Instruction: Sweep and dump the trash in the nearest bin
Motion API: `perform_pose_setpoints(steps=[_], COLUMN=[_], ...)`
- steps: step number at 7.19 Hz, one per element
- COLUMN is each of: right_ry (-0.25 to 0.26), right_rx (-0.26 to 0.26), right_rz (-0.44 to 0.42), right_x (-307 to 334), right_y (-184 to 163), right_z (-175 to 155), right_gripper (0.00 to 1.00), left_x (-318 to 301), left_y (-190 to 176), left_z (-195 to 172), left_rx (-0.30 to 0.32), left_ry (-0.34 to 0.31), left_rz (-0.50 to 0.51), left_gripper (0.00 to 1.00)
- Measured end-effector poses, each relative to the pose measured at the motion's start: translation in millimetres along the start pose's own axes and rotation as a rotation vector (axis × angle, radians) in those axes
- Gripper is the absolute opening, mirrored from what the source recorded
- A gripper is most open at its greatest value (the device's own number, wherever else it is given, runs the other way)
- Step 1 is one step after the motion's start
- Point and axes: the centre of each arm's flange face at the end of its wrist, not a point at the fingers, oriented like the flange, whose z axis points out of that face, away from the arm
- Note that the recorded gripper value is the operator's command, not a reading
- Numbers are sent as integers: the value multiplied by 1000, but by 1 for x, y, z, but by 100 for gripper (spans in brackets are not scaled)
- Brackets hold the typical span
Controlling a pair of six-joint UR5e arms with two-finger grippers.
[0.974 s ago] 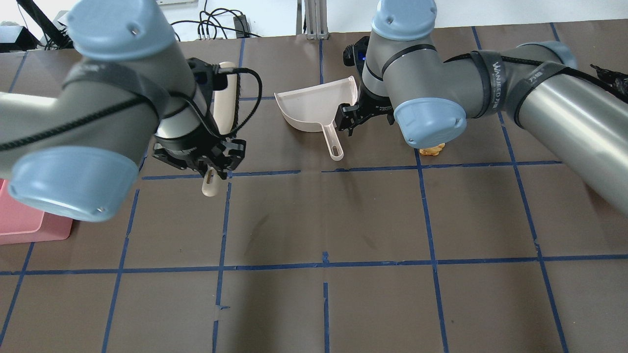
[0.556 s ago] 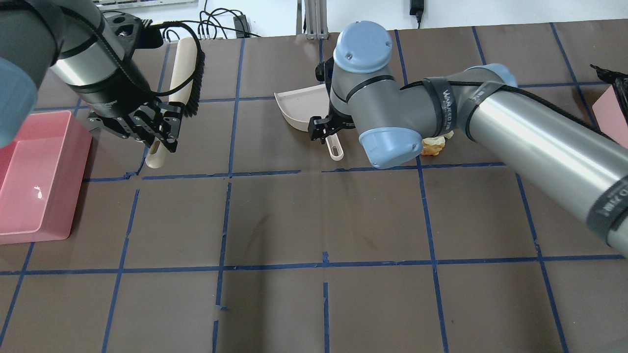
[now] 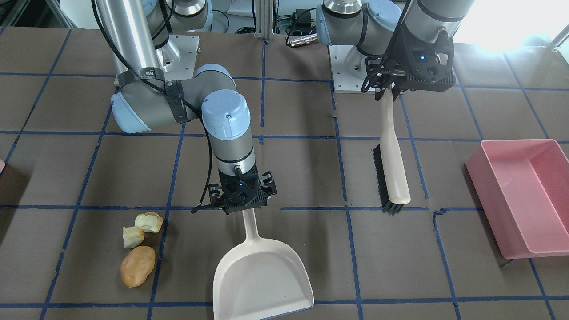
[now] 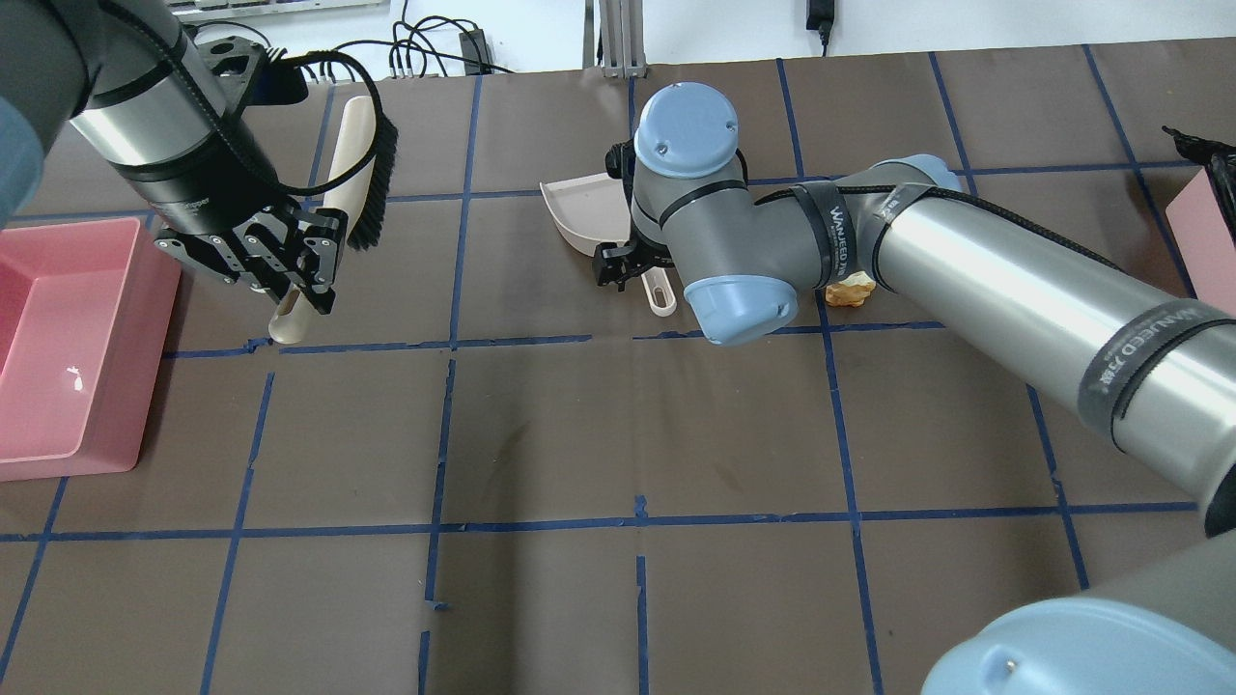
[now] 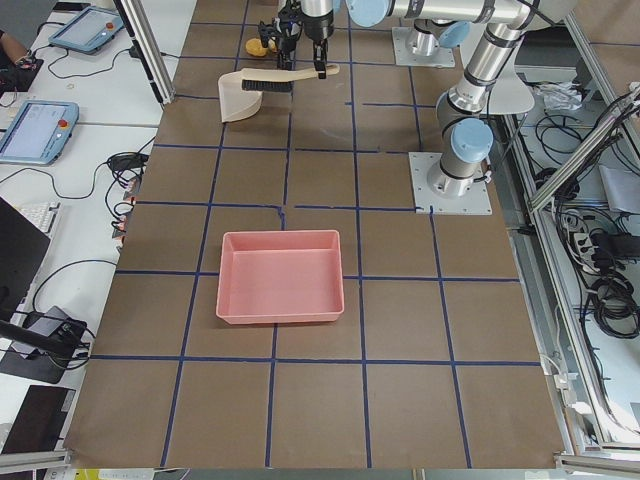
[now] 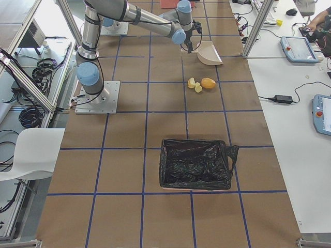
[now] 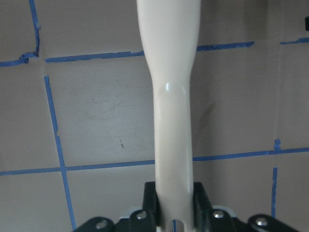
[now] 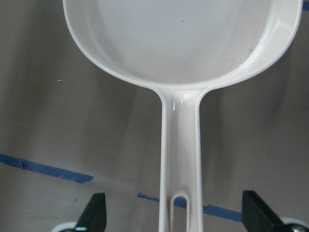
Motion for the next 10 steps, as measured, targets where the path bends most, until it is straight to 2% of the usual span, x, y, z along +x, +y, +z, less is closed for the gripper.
perform_pose_setpoints(steps=[1,7,10], right_ry=[-2,-5,-5], right_rx=[-8,-34,-32], right_rz=[22,34,31], right_x=[2,-3,2], right_y=[4,16,13], right_z=[4,14,14], right_gripper=[97,72,70], left_x=[0,3,3], left_y=[0,2,2], left_z=[1,0,1], left_rx=[-4,-2,-4], left_ry=[-3,-7,-3], left_rz=[-4,4,10], left_gripper=[0,0,0])
